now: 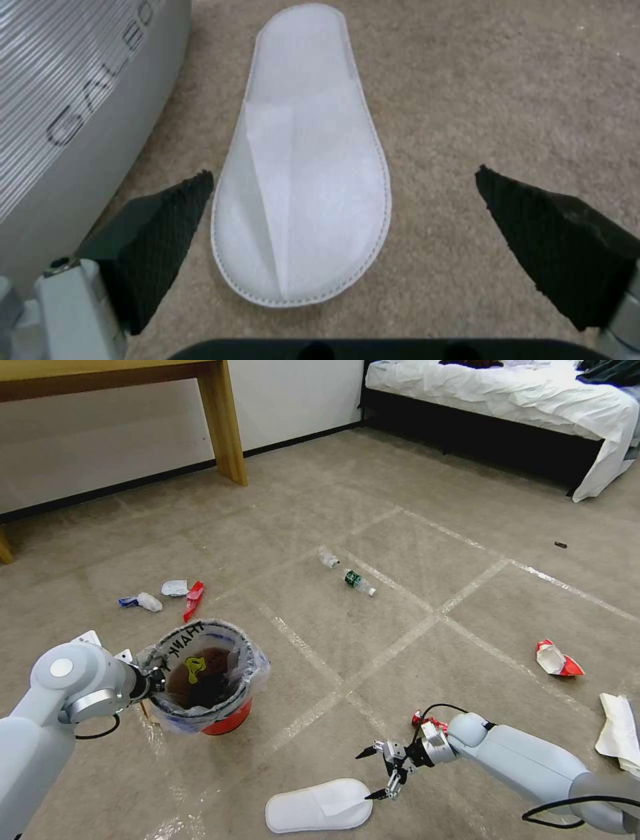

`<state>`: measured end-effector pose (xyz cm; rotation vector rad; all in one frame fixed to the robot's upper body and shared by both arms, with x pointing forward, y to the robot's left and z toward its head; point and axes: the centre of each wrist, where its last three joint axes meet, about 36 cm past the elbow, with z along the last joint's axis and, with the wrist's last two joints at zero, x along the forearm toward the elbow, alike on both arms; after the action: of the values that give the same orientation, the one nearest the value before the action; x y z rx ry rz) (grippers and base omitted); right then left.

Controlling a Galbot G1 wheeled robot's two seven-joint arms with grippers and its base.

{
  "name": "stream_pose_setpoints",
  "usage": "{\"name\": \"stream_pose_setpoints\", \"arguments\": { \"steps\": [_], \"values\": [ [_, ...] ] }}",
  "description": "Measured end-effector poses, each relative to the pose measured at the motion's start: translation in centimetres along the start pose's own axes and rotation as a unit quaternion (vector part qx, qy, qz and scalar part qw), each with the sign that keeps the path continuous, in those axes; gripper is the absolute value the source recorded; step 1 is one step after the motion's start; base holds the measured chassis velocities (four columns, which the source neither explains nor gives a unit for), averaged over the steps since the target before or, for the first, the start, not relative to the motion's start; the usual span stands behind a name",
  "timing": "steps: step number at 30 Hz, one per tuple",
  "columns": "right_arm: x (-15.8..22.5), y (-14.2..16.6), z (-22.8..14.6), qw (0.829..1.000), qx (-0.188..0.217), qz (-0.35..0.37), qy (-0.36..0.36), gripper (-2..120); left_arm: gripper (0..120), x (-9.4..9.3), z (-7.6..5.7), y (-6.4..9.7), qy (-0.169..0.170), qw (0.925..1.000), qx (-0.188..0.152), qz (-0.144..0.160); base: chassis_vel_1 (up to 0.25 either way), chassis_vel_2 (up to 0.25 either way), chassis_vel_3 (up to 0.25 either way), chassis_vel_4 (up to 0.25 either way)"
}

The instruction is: Pick up the trash bin and place the garbage on the floor into it.

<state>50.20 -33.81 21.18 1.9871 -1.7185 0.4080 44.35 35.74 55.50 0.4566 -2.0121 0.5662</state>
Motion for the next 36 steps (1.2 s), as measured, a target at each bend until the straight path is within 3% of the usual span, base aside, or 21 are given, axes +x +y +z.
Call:
{"name": "stream_pose_setpoints", "arguments": {
  "steps": [36],
  "values": [
    [-1.6,-3.4,-1.0,0.999,0.008,-0.02,0.029,100,0,0.0,0.8,-0.1,0.001,1.0,0.0,0.005,0.0,0.0,0.0,0.0]
  ]
}}
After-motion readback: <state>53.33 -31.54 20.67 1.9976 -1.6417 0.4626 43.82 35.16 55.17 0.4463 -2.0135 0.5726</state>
